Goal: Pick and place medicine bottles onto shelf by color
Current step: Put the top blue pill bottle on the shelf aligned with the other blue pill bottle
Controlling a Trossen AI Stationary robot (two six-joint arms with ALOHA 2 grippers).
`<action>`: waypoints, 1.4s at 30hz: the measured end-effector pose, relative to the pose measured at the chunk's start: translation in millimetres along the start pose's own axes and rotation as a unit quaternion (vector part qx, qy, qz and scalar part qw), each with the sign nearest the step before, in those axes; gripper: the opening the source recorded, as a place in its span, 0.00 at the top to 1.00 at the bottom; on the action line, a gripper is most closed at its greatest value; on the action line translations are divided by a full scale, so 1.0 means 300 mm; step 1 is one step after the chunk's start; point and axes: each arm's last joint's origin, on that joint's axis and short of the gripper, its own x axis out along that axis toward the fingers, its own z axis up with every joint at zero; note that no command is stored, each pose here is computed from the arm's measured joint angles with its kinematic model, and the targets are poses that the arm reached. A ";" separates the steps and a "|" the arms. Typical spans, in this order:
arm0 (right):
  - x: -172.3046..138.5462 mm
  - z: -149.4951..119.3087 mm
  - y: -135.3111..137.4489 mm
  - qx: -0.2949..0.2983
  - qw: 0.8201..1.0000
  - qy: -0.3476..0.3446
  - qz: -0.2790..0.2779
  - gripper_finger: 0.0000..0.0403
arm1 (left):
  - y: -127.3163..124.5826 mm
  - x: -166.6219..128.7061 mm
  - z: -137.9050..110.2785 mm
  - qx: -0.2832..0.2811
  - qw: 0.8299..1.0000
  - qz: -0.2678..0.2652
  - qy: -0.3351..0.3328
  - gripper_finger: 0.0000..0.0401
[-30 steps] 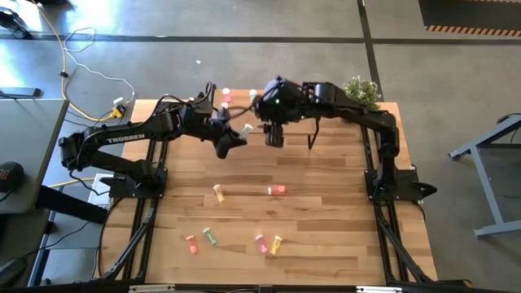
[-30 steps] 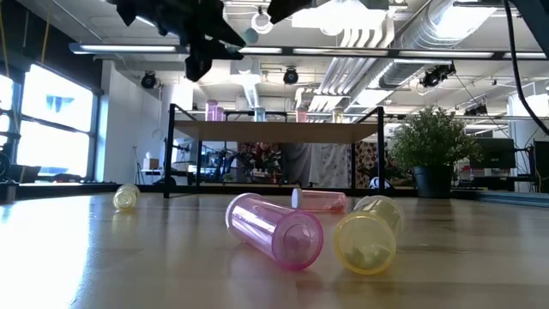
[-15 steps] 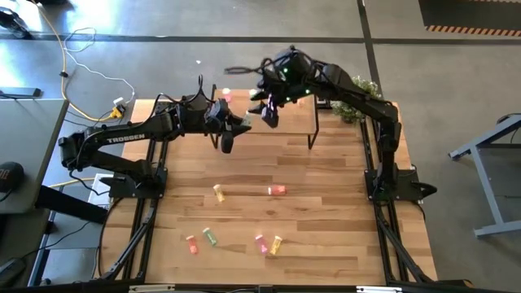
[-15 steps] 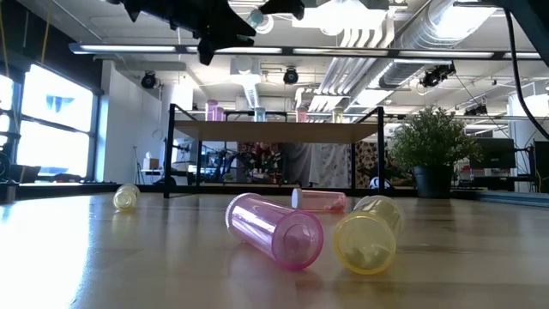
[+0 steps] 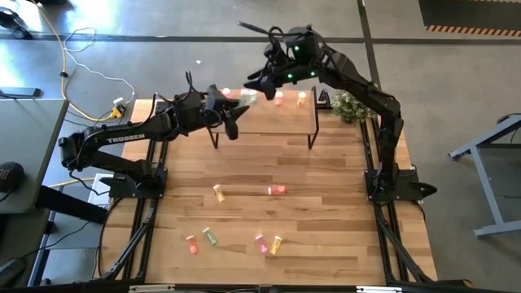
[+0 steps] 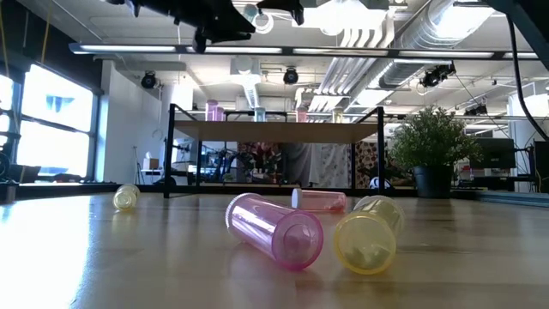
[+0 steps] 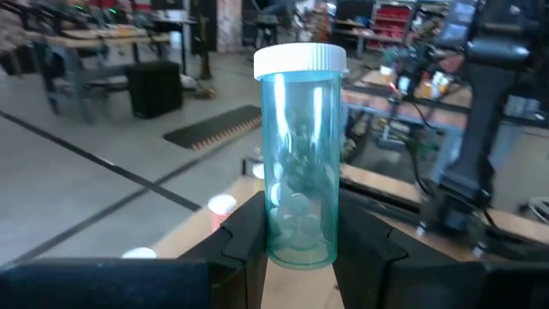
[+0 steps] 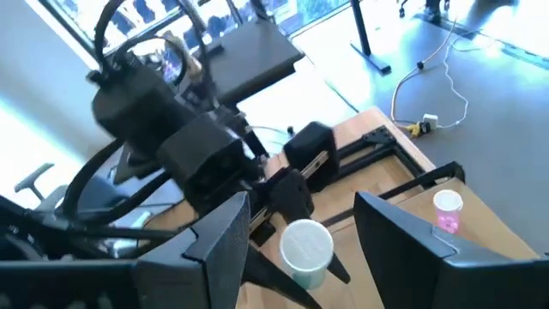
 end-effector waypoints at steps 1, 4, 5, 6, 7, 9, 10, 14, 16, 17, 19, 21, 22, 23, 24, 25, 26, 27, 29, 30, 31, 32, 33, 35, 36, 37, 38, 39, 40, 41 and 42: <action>0.000 0.002 -0.001 -0.001 1.000 -0.003 -0.002 0.50 | 0.001 0.000 0.003 0.000 1.000 0.006 -0.005 0.76; 0.000 0.006 0.000 -0.008 1.000 -0.011 -0.006 0.50 | 0.005 0.000 0.007 -0.002 1.000 0.026 -0.013 0.76; 0.000 0.006 0.000 -0.013 1.000 -0.012 -0.011 0.50 | 0.006 0.000 0.007 -0.002 0.999 0.032 -0.013 0.76; 0.003 0.005 0.000 -0.019 1.000 -0.014 -0.019 0.50 | 0.007 0.000 0.007 -0.002 0.999 0.036 -0.014 0.76; 0.009 0.003 0.002 -0.025 0.999 -0.014 -0.024 0.50 | 0.007 0.000 0.008 -0.001 0.999 0.040 -0.014 0.76; 0.014 0.000 0.001 -0.037 0.999 -0.012 -0.027 0.50 | 0.009 -0.001 0.008 0.004 0.999 0.047 -0.014 0.76; 0.019 -0.002 0.000 -0.045 0.999 -0.011 -0.028 0.50 | 0.009 -0.001 0.008 0.006 0.999 0.048 -0.014 0.76; 0.045 -0.011 -0.001 -0.069 0.997 -0.010 -0.041 0.50 | 0.010 -0.001 0.008 0.006 0.998 0.054 -0.015 0.76; 0.062 -0.020 -0.004 -0.078 0.996 -0.003 -0.045 0.50 | 0.011 -0.001 0.008 0.006 0.998 0.060 -0.015 0.76; 0.072 -0.024 -0.006 -0.083 0.996 -0.001 -0.044 0.50 | 0.012 -0.001 0.008 0.006 0.998 0.062 -0.015 0.76; 0.079 -0.030 -0.002 -0.085 0.995 0.003 -0.042 0.50 | 0.012 -0.001 0.008 0.006 0.998 0.065 -0.015 0.76; 0.088 -0.032 -0.001 -0.093 0.995 0.003 -0.040 0.50 | 0.013 -0.001 0.008 0.006 0.998 0.068 -0.015 0.76; 0.093 -0.035 0.001 -0.095 0.995 0.005 -0.038 0.50 | 0.013 -0.001 0.008 0.006 0.997 0.070 -0.015 0.76; 0.099 -0.039 -0.002 -0.094 0.995 0.009 -0.039 0.50 | 0.013 -0.001 0.007 0.006 0.997 0.072 -0.015 0.76; 0.108 -0.043 -0.007 -0.095 0.995 0.011 -0.039 0.50 | 0.014 -0.001 0.007 0.006 0.997 0.073 -0.015 0.76; 0.115 -0.045 -0.009 -0.098 0.994 0.011 -0.039 0.50 | 0.014 -0.001 0.007 0.006 0.997 0.073 -0.015 0.76; 0.118 -0.046 -0.011 -0.098 0.994 0.013 -0.039 0.50 | 0.013 -0.001 0.007 0.006 0.997 0.072 -0.015 0.76; 0.121 -0.048 -0.013 -0.098 0.994 0.013 -0.041 0.50 | 0.013 -0.001 0.007 0.006 0.997 0.072 -0.015 0.76; 0.128 -0.047 -0.015 -0.099 0.994 0.010 -0.040 0.50 | 0.012 -0.001 0.007 0.006 0.997 0.072 -0.015 0.76; 0.131 -0.050 -0.018 -0.098 0.994 0.013 -0.041 0.50 | 0.012 -0.001 0.007 0.006 0.997 0.072 -0.014 0.76; 0.137 -0.053 -0.021 -0.097 0.994 0.014 -0.041 0.50 | 0.012 -0.001 0.007 0.006 0.997 0.072 -0.014 0.76; 0.140 -0.054 -0.022 -0.098 0.994 0.014 -0.041 0.51 | 0.013 -0.001 0.006 0.006 0.997 0.072 -0.014 0.76; 0.141 -0.054 -0.023 -0.098 0.994 0.014 -0.041 0.52 | 0.013 -0.001 0.006 0.006 0.997 0.072 -0.012 0.76; 0.141 -0.053 -0.022 -0.097 0.994 0.013 -0.041 0.54 | 0.013 -0.001 0.005 0.006 0.997 0.072 -0.012 0.76; 0.140 -0.053 -0.022 -0.097 0.994 0.012 -0.041 0.57 | 0.013 -0.001 0.005 0.007 0.997 0.072 -0.012 0.76; 0.140 -0.053 -0.022 -0.097 0.994 0.012 -0.042 0.59 | 0.013 -0.001 0.005 0.007 0.997 0.072 -0.012 0.76; 0.140 -0.053 -0.023 -0.097 0.994 0.012 -0.043 0.61 | 0.013 -0.001 0.005 0.007 0.997 0.072 -0.012 0.76; 0.141 -0.053 -0.022 -0.097 0.994 0.012 -0.043 0.64 | 0.013 -0.001 0.005 0.007 0.997 0.072 -0.011 0.76; 0.141 -0.053 -0.022 -0.097 0.994 0.012 -0.044 0.66 | 0.013 -0.001 0.005 0.007 0.997 0.072 -0.011 0.76; 0.141 -0.053 -0.022 -0.097 0.994 0.012 -0.044 0.68 | 0.013 -0.001 0.005 0.007 0.997 0.072 -0.011 0.76; 0.141 -0.053 -0.022 -0.097 0.994 0.012 -0.043 0.70 | 0.013 -0.001 0.005 0.007 0.997 0.073 -0.011 0.76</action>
